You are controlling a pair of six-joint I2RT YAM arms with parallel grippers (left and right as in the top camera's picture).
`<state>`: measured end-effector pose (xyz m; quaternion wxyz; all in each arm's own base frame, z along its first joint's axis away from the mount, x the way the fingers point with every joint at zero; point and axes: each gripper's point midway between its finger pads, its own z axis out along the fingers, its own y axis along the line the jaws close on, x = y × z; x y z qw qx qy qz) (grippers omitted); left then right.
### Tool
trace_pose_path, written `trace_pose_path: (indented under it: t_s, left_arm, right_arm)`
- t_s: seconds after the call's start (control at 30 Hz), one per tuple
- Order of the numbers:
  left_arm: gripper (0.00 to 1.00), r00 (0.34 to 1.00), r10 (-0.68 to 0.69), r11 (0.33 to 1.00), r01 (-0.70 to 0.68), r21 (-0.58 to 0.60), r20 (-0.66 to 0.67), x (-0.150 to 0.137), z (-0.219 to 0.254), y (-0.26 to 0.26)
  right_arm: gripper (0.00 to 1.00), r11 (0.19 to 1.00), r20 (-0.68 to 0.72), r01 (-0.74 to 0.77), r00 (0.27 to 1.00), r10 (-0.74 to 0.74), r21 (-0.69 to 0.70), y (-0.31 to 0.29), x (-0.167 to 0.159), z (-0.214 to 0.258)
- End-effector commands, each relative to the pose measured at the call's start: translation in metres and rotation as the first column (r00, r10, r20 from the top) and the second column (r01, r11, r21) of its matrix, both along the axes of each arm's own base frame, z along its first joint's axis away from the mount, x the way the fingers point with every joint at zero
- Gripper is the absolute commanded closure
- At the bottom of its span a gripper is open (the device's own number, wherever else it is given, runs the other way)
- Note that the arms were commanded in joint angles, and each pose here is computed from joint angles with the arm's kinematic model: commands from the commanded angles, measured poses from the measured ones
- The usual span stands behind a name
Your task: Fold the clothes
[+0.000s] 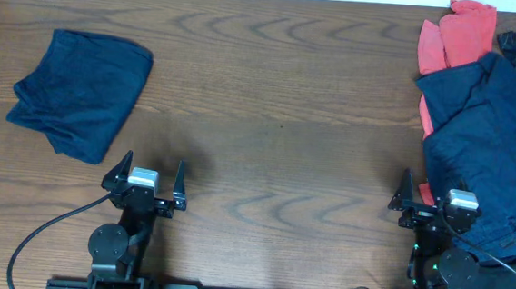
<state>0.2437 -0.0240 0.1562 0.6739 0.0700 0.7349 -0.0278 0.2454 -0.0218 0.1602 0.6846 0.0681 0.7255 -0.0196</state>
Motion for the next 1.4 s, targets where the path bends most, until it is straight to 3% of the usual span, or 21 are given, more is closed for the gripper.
trace_pose_path:
  t_s: [0.0,0.5,0.93,1.17,1.37]
  left_arm:
    - [0.02,0.999,-0.019,1.000,0.019,0.011,-0.042,-0.001,-0.014,-0.003]
    - [0.02,0.999,-0.019,1.000,0.019,0.010,-0.032,-0.001,-0.012,-0.003]
    - [0.02,0.999,-0.006,0.989,-0.001,-0.145,-0.050,-0.003,0.006,-0.003]
    - [0.02,0.984,-0.005,0.989,-0.022,-0.148,-0.179,-0.002,0.025,-0.003]
    - [0.02,0.922,-0.004,0.989,-0.053,-0.136,-0.388,0.012,0.031,-0.003]
  right_arm:
    - [0.01,1.000,0.004,0.022,1.000,-0.022,0.012,-0.004,-0.001,0.000]
    - [0.01,1.000,0.003,0.022,1.000,-0.022,0.012,-0.004,-0.001,0.000]
    - [0.01,1.000,-0.038,0.029,0.999,-0.029,0.000,-0.006,0.001,0.005]
    - [0.01,1.000,-0.144,0.029,0.989,-0.029,-0.001,-0.006,0.018,0.023]
    - [0.01,1.000,-0.344,0.028,0.939,-0.027,-0.003,-0.006,0.051,0.026]
